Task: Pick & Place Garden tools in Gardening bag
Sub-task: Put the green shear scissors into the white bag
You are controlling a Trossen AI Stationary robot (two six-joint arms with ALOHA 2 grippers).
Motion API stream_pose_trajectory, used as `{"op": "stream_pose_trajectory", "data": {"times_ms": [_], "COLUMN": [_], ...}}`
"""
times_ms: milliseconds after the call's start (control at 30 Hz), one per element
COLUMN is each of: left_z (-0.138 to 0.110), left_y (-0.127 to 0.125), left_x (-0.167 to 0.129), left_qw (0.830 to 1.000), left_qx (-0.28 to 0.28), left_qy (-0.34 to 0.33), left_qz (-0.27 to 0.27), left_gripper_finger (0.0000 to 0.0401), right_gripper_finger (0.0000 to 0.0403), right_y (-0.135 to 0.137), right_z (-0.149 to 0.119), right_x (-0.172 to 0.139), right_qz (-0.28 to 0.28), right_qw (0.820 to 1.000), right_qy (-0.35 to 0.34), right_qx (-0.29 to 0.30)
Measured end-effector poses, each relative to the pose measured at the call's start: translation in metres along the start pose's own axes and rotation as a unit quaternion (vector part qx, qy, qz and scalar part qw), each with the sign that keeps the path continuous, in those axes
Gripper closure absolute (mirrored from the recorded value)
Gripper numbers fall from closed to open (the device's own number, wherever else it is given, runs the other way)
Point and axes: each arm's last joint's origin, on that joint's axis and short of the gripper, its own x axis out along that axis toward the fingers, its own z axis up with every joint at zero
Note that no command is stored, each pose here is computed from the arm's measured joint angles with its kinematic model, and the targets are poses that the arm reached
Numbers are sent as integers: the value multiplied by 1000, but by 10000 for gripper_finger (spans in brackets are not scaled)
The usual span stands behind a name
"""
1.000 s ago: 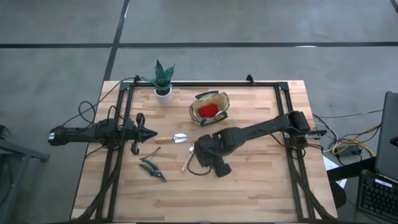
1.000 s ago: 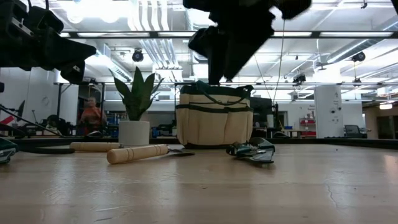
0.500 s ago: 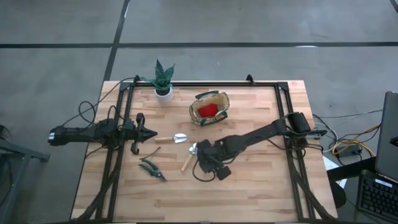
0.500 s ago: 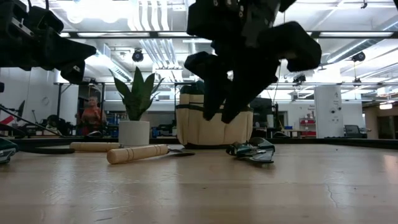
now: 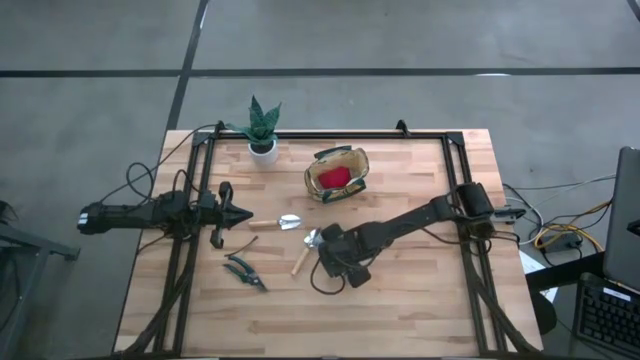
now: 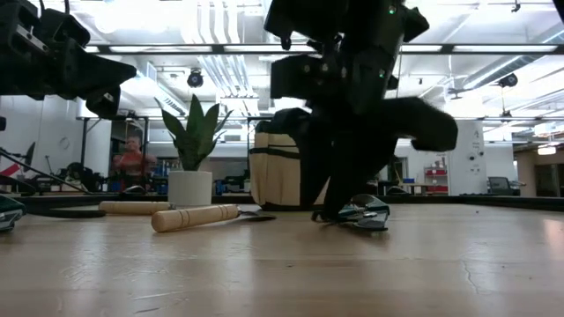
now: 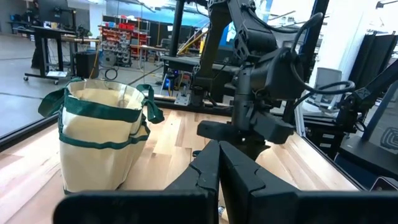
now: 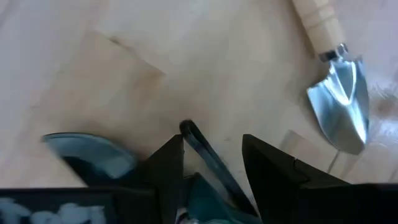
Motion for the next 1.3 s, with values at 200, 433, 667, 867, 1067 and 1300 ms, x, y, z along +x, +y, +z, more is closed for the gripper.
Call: {"op": "stream_pose_trajectory", "data": {"times_ms": [200, 433, 667, 867, 1067, 1300], "left_z": [0, 0, 0, 0, 0, 0], "left_y": [0, 0, 0, 0, 0, 0], "left_x": [0, 0, 0, 0, 0, 0], "left_qw": [1000, 1000, 1000, 1000, 1000, 1000], "left_qx": [0, 0, 0, 0, 0, 0], "left_qy": [0, 0, 0, 0, 0, 0], "left_qz": [0, 0, 0, 0, 0, 0], "left_gripper_finger": [389, 389, 389, 389, 389, 389], "right_gripper_finger": [259, 280, 328, 387, 394, 395], "right_y": [2, 3, 3, 4, 1, -5], "right_z": [-2, -2, -3, -2, 4, 19], "right_x": [7, 14, 16, 16, 12, -1], "right_qz": [3, 8, 20, 24, 31, 25], "right_qw": [1000, 1000, 999, 998, 997, 997], "right_qy": [9, 16, 17, 16, 16, -3], "right_qx": [2, 25, 41, 63, 74, 75]}}
